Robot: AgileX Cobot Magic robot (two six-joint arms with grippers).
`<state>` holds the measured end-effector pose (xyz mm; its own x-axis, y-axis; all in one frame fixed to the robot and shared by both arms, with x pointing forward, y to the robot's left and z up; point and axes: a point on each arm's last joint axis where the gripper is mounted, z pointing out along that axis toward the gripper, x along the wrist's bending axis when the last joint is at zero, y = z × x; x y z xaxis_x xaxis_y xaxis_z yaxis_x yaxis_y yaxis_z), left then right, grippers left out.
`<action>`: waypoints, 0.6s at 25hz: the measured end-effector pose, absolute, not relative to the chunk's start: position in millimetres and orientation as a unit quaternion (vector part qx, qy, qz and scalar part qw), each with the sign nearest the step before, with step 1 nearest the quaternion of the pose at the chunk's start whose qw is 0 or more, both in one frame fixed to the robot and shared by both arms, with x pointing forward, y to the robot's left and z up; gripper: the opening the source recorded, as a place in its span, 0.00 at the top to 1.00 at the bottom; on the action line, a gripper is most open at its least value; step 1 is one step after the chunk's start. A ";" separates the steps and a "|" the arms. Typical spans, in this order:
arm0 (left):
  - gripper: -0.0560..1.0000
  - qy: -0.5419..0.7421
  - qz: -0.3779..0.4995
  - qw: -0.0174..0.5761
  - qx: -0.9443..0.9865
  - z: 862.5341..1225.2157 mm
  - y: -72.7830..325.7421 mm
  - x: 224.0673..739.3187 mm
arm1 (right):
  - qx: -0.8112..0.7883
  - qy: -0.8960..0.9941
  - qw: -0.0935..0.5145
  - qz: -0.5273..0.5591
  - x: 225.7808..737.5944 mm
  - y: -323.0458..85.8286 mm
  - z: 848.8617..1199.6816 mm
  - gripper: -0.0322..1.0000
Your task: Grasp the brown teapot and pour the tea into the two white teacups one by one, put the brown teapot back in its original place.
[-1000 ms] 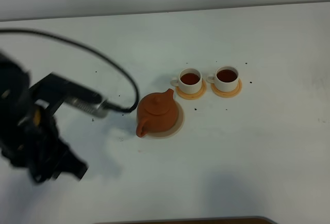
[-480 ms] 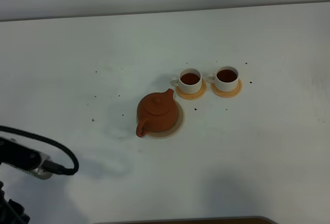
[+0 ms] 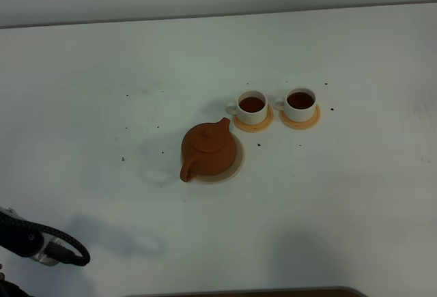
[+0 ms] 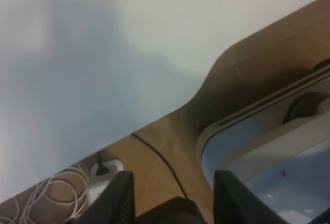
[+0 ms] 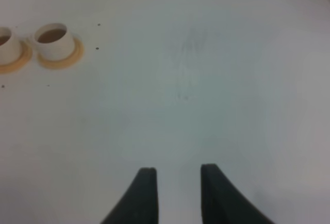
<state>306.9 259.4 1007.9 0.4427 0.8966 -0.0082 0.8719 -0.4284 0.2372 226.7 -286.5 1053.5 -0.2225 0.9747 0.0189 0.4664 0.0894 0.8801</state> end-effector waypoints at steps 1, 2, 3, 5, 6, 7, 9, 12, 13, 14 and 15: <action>0.57 0.524 0.061 0.105 0.843 1008.1 259.4 306.8 | 0.539 0.668 0.313 0.406 226.7 -286.5 1053.5 0.74; 0.57 0.524 0.062 0.108 0.843 1008.5 259.7 306.4 | 0.539 0.668 0.313 0.406 226.7 -286.5 1053.5 0.74; 0.57 0.524 0.062 0.109 0.843 1008.7 259.8 306.1 | 0.539 0.668 0.313 0.406 226.7 -286.5 1053.5 0.74; 0.57 0.528 0.062 0.110 0.840 1008.6 260.5 306.2 | 0.539 0.668 0.313 0.406 226.7 -286.5 1053.5 0.74; 0.57 0.534 0.063 0.109 0.836 1008.6 261.5 306.7 | 0.539 0.668 0.313 0.406 226.7 -286.5 1053.5 0.74; 0.57 0.542 0.064 0.110 0.831 1008.8 262.8 307.3 | 0.539 0.668 0.313 0.406 226.7 -286.5 1053.5 0.74; 0.57 0.569 0.071 0.115 0.812 1009.9 268.1 308.3 | 0.539 0.668 0.313 0.406 226.7 -286.5 1053.5 0.74; 0.57 0.616 0.089 0.128 0.772 1013.1 278.7 307.2 | 0.539 0.668 0.313 0.406 226.7 -286.5 1053.5 0.74; 0.57 0.634 0.096 0.134 0.756 1014.4 282.6 306.1 | 0.539 0.668 0.313 0.406 226.7 -286.5 1053.5 0.74; 0.57 0.648 0.106 0.142 0.741 1016.1 286.1 303.8 | 0.539 0.668 0.313 0.406 226.7 -286.5 1053.5 0.74; 0.57 0.663 0.118 0.151 0.724 1018.0 289.8 300.8 | 0.539 0.668 0.313 0.406 226.7 -286.5 1053.5 0.74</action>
<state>300.8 289.8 1018.0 0.0940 0.9951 -0.0301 0.9237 -0.0758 0.3755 226.7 -286.5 1053.5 -0.2225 0.9747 0.0189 0.4664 0.0894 0.8801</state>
